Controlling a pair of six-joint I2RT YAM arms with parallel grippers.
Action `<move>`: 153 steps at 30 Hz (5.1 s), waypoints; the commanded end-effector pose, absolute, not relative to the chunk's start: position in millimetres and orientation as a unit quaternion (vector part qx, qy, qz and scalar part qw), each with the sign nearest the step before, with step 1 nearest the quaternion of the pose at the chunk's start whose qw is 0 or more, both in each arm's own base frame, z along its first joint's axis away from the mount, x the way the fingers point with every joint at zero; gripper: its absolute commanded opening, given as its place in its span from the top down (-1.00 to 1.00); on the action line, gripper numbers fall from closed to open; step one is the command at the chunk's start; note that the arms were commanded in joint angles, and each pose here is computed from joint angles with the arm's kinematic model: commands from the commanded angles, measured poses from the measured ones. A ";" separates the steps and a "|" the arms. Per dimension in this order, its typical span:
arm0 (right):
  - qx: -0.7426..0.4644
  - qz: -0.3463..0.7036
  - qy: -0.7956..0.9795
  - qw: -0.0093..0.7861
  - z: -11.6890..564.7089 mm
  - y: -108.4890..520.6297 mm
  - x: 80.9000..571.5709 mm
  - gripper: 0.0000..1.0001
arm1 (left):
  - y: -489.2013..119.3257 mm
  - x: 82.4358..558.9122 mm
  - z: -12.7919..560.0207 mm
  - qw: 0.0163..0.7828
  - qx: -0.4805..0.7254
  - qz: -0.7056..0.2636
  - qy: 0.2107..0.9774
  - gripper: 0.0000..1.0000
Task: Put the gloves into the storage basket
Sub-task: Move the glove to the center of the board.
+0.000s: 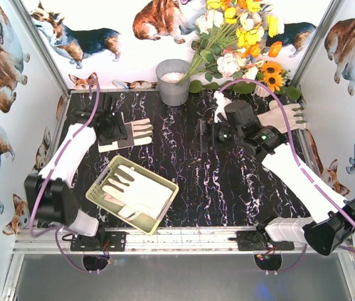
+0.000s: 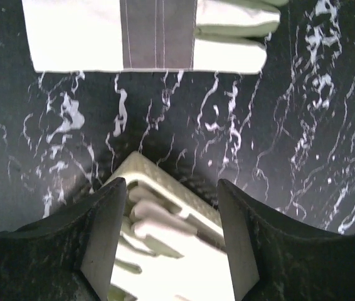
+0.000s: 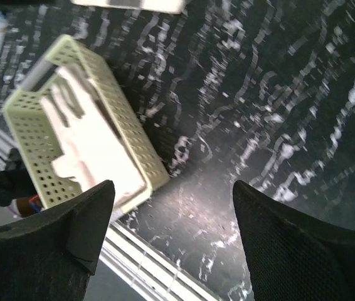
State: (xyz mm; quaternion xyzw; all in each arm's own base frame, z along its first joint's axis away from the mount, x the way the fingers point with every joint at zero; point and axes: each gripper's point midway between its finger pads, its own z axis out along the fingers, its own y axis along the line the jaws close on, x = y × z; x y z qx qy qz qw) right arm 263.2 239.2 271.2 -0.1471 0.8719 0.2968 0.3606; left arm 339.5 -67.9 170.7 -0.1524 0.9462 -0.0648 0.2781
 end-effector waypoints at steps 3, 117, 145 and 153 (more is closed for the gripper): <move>-0.057 0.264 0.890 0.367 259.5 195.6 271.8 -0.54 | -66.6 400.1 147.2 0.274 -0.147 -0.097 0.945 -0.02; 0.134 0.238 0.955 0.112 91.6 183.6 286.8 0.05 | -287.0 373.0 67.0 0.164 0.045 -0.262 0.950 0.01; 0.206 -0.058 0.928 0.306 154.8 -29.7 388.3 -0.62 | -23.3 358.5 246.4 0.460 -0.135 -0.038 0.877 -0.99; 0.302 -0.053 0.912 0.273 106.9 -85.7 440.8 -0.53 | -11.7 362.6 229.1 0.448 -0.199 -0.019 0.871 -0.98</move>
